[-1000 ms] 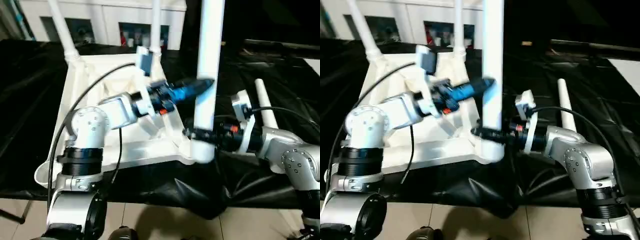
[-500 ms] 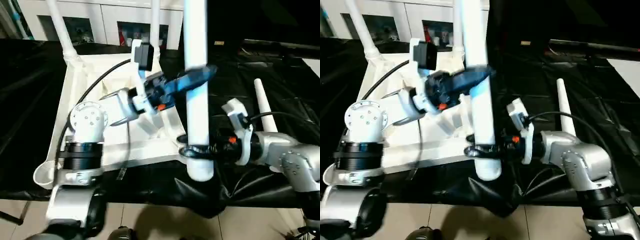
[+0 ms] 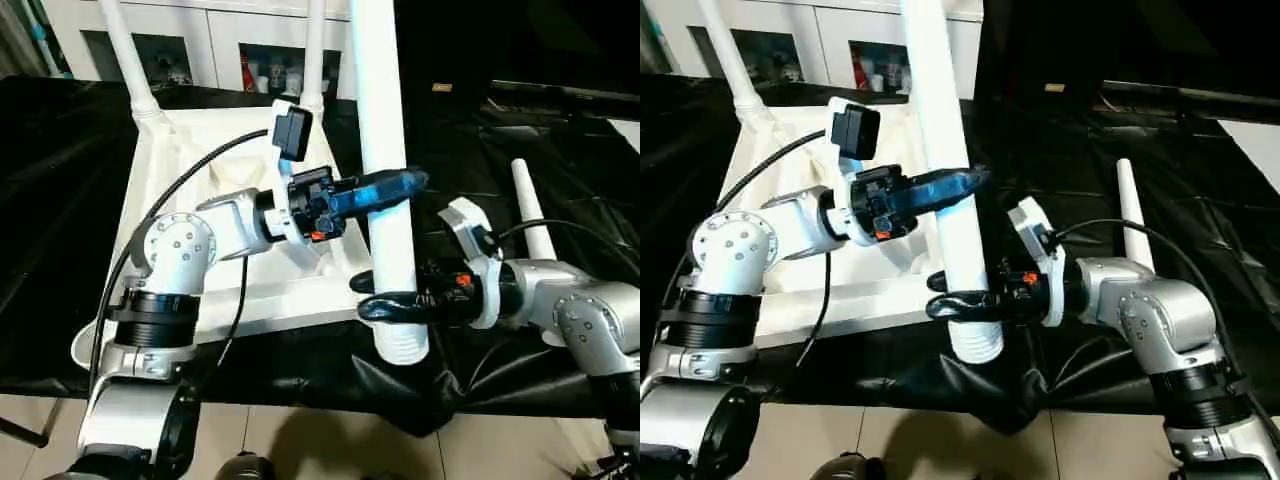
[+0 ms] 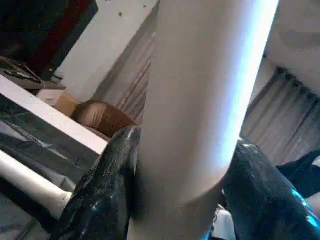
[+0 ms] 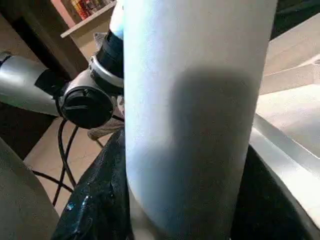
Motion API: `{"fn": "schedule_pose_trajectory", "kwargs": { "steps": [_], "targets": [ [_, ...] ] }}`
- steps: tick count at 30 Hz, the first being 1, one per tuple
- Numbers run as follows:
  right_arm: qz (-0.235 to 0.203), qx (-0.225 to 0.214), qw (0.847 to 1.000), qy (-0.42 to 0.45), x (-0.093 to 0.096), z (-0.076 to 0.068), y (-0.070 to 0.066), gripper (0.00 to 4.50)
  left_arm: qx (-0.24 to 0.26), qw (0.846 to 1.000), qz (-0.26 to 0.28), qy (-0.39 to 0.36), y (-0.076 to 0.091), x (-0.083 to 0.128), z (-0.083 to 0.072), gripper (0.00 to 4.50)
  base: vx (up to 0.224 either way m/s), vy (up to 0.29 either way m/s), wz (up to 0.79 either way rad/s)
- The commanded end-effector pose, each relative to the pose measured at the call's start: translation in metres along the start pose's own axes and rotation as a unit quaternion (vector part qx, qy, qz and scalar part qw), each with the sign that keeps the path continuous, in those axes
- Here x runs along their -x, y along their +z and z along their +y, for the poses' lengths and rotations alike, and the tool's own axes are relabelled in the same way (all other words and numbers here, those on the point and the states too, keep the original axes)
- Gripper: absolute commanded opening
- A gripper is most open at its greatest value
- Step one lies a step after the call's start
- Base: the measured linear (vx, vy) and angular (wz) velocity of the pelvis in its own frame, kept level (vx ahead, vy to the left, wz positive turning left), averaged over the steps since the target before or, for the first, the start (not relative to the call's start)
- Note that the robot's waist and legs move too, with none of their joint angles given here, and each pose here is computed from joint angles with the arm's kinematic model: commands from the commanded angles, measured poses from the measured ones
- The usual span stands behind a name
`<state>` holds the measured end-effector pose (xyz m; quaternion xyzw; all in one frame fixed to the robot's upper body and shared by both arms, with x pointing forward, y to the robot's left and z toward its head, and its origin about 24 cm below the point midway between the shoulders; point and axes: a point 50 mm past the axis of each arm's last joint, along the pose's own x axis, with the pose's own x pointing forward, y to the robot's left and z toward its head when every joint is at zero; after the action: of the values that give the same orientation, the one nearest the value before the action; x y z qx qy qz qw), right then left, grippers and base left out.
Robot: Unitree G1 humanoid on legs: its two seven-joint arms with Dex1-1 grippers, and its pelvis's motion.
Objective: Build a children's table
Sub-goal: Pick table leg
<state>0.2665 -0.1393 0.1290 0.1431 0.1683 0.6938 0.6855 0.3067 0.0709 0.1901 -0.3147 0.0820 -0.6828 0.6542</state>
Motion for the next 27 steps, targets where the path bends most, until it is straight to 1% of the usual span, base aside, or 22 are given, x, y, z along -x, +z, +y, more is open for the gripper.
{"fn": "schedule_pose_trajectory", "kwargs": {
  "steps": [1,2,3,7,9,10,11,12,13,14,15,17,18,19,20,21,23,24,27],
  "targets": [
    [0.003,0.01,1.0,-0.009,0.003,-0.002,0.004,1.89,-0.019,1.0,0.0,-0.01,0.009,-0.006,-0.005,2.2,0.0,0.0,0.0],
    [0.003,0.01,1.0,-0.009,0.003,-0.002,0.004,2.44,-0.019,1.0,0.0,-0.01,0.009,-0.006,-0.005,2.08,0.0,0.0,0.0],
    [0.003,0.01,1.0,-0.01,0.003,-0.002,0.005,2.58,-0.02,1.0,-0.001,-0.009,0.009,-0.006,-0.005,2.05,0.0,0.0,0.0],
    [0.0,0.011,1.0,-0.014,0.002,-0.004,0.005,2.67,-0.033,0.999,-0.007,0.007,0.011,-0.005,-0.004,1.98,0.0,0.0,0.0],
    [0.0,0.037,0.999,-0.034,0.0,-0.005,0.007,2.95,-0.063,0.997,-0.005,0.039,0.012,-0.005,-0.002,1.91,0.0,0.0,0.0],
    [-0.002,0.07,0.995,-0.069,-0.003,-0.009,0.01,3.01,-0.101,0.992,0.008,0.076,0.012,-0.005,0.001,1.9,0.0,0.0,0.0],
    [-0.002,0.07,0.995,-0.069,-0.003,-0.009,0.01,3.04,-0.101,0.992,0.008,0.076,0.012,-0.005,0.001,1.87,0.0,0.0,0.0],
    [-0.008,0.105,0.986,-0.13,-0.008,-0.016,0.016,3.06,-0.167,0.976,0.024,0.139,0.013,-0.005,0.008,1.85,0.0,0.0,0.0],
    [-0.008,0.105,0.986,-0.13,-0.008,-0.016,0.016,3.07,-0.167,0.976,0.024,0.139,0.013,-0.005,0.008,1.84,0.0,0.0,0.0],
    [-0.011,0.115,0.981,-0.157,-0.01,-0.02,0.018,3.07,-0.197,0.966,0.028,0.168,0.014,-0.004,0.011,1.84,0.0,0.0,0.0],
    [-0.024,0.124,0.966,-0.227,-0.019,-0.028,0.023,3.07,-0.234,0.943,0.015,0.236,0.018,-0.003,0.017,1.84,0.0,0.0,0.0],
    [-0.036,0.139,0.952,-0.271,-0.028,-0.032,0.025,3.07,-0.242,0.926,0.003,0.289,0.019,-0.002,0.022,1.84,0.0,0.0,0.0],
    [-0.046,0.13,0.945,-0.297,-0.036,-0.034,0.024,3.07,-0.263,0.914,0.006,0.31,0.018,-0.003,0.023,1.83,0.0,0.0,0.0],
    [-0.048,0.131,0.941,-0.308,-0.039,-0.035,0.023,3.07,-0.269,0.91,0.009,0.315,0.017,-0.003,0.022,1.83,0.0,0.0,0.0],
    [-0.04,0.139,0.932,-0.332,-0.043,-0.037,0.022,3.07,-0.279,0.904,0.013,0.324,0.016,-0.003,0.022,1.83,0.0,0.0,0.0],
    [-0.04,0.139,0.932,-0.333,-0.043,-0.037,0.021,3.07,-0.28,0.904,0.013,0.324,0.016,-0.003,0.022,1.83,0.0,0.0,0.0],
    [-0.042,0.134,0.927,-0.347,-0.045,-0.04,0.019,3.07,-0.287,0.898,0.021,0.334,0.015,-0.002,0.023,1.83,0.0,0.0,0.0],
    [-0.033,0.136,0.919,-0.368,-0.044,-0.043,0.016,2.8,-0.295,0.891,0.018,0.345,0.017,-0.001,0.024,1.83,0.0,0.0,0.0],
    [-0.036,0.134,0.915,-0.379,-0.044,-0.045,0.015,2.67,-0.3,0.887,0.012,0.35,0.019,-0.001,0.025,1.83,0.0,0.0,0.0]
  ]
}}
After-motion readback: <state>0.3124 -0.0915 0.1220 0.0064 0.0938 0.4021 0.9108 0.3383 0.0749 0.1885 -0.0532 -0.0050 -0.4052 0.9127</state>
